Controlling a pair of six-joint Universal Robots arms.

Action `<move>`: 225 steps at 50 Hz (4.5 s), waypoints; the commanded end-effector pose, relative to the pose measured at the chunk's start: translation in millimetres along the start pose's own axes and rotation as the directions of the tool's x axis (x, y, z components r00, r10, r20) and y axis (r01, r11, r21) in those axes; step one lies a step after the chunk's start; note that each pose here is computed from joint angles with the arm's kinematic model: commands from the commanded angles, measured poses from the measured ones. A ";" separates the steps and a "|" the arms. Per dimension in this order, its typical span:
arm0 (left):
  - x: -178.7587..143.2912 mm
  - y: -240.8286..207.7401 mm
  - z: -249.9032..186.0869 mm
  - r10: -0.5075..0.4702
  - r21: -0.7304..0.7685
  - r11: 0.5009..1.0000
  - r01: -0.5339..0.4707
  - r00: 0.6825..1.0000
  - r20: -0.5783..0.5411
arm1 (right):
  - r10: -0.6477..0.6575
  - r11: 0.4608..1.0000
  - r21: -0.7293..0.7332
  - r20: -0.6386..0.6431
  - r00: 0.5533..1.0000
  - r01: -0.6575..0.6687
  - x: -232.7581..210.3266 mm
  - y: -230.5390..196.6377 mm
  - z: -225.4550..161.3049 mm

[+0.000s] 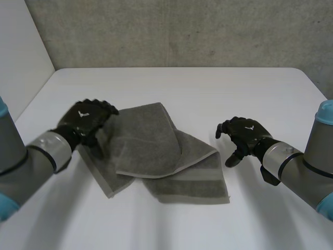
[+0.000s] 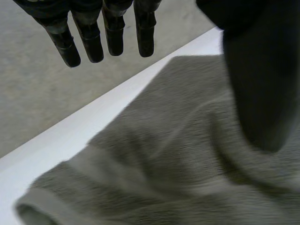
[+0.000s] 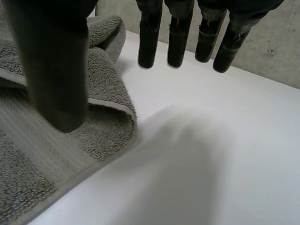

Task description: Fold the towel.

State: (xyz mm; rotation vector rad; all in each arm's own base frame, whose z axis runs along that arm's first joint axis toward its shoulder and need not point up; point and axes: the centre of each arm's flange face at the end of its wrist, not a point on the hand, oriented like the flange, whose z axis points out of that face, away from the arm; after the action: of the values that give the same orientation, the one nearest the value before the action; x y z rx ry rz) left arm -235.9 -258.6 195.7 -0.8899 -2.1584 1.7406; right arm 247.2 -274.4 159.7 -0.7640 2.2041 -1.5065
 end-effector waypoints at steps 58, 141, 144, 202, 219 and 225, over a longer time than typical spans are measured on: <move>23.0 -0.9 37.5 -0.076 0.123 0.991 0.055 0.982 0.171 | 0.033 0.978 0.203 0.046 0.998 -0.042 -16.8 -27.6 -3.6; -3.6 38.3 30.5 -0.085 -0.004 0.996 0.089 0.965 0.249 | 0.271 0.949 0.151 0.069 0.960 -0.278 16.6 -25.5 -31.5; 5.8 44.0 32.2 -0.080 -0.021 0.996 0.087 0.971 0.226 | 0.244 0.958 0.142 0.044 0.969 -0.248 22.5 -20.0 -35.9; -16.1 -2.3 -29.2 -0.012 -0.054 0.998 0.021 0.989 0.149 | -0.088 0.995 -0.050 0.036 0.995 0.090 65.8 -40.0 -81.9; -62.6 -36.7 62.5 0.174 -0.003 0.984 -0.177 0.965 0.197 | -0.359 0.933 -0.051 -0.073 0.930 0.356 70.1 -96.2 -8.2; -92.0 -157.0 76.8 0.195 0.367 0.866 -0.339 0.906 0.376 | -0.389 0.784 0.324 -0.408 0.826 0.530 78.0 -224.5 -1.9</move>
State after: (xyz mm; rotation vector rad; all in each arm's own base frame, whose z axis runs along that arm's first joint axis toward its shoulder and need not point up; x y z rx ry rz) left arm -233.3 -356.4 236.2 -0.9580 -2.2023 2.0583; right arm 216.3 -344.2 262.4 -1.2006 2.2076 -1.7578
